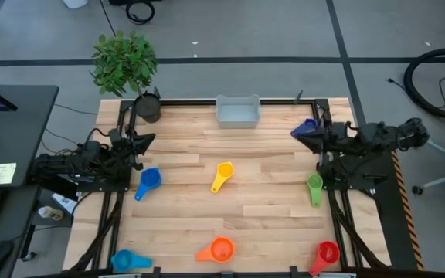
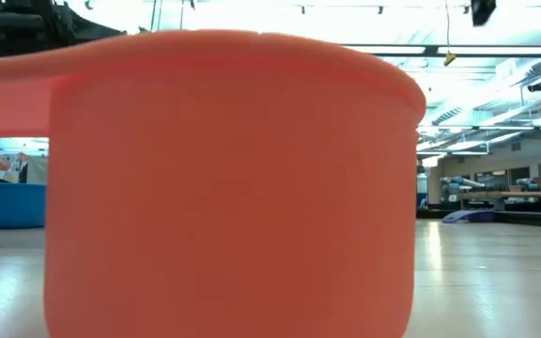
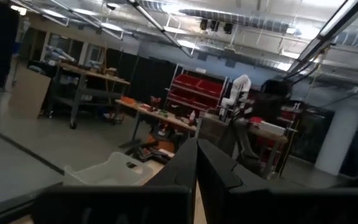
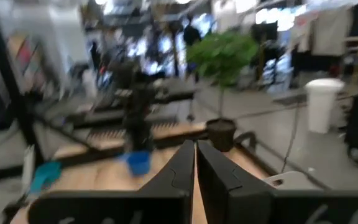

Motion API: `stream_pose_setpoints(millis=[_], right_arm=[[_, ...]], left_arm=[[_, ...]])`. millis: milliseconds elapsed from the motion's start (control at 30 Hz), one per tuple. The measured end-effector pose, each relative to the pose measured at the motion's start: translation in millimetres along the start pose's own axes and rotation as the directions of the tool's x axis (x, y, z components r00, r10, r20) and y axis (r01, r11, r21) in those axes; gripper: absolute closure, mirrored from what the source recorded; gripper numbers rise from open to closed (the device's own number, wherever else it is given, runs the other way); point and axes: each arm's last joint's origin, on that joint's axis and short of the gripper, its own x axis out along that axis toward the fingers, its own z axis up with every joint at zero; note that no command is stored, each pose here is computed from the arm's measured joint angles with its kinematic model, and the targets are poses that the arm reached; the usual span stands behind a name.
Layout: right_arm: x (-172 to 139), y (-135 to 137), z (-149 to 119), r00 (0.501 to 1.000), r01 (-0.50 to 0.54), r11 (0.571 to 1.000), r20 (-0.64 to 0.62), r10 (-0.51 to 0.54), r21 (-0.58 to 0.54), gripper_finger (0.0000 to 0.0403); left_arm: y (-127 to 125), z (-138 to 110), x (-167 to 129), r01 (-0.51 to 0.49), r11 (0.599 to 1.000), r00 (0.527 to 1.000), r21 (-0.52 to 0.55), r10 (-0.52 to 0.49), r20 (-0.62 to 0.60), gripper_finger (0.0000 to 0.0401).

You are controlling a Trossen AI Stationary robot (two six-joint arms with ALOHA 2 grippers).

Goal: Nest measuring cups in basket
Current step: Prepare the orange measuring cup

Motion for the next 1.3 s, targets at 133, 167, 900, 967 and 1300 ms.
stream_pose_setpoints(millis=[133,167,900,967,1300], right_arm=[[19.9,14.8,17.9,0.995,-0.051,0.999,-0.086,0.050,-0.013,0.0380],[24.9,18.4,22.2,0.993,-0.062,0.998,-0.106,0.061,-0.011,0.0380],[159.7,89.8,-47.0,0.751,-0.198,0.899,-0.529,0.396,0.392,0.0391],[170.3,96.9,-58.0,0.716,-0.213,0.863,-0.527,0.457,0.459,0.0392],[205.8,119.2,-98.8,0.597,-0.232,0.693,-0.462,0.655,0.683,0.0355]], left_arm=[[0.7,-1.5,0.0,-0.017,1.000,1.000,0.008,0.018,-0.012,0.0385],[0.9,-1.8,0.0,-0.021,1.000,1.000,0.010,0.021,-0.015,0.0385],[-0.8,-9.8,-0.6,0.082,0.996,0.991,0.038,-0.078,-0.113,0.0385],[-1.2,-10.3,-0.7,0.101,0.994,0.988,0.037,-0.095,-0.121,0.0385],[-1.9,-10.6,-0.8,0.126,0.991,0.984,0.035,-0.121,-0.129,0.0385]])
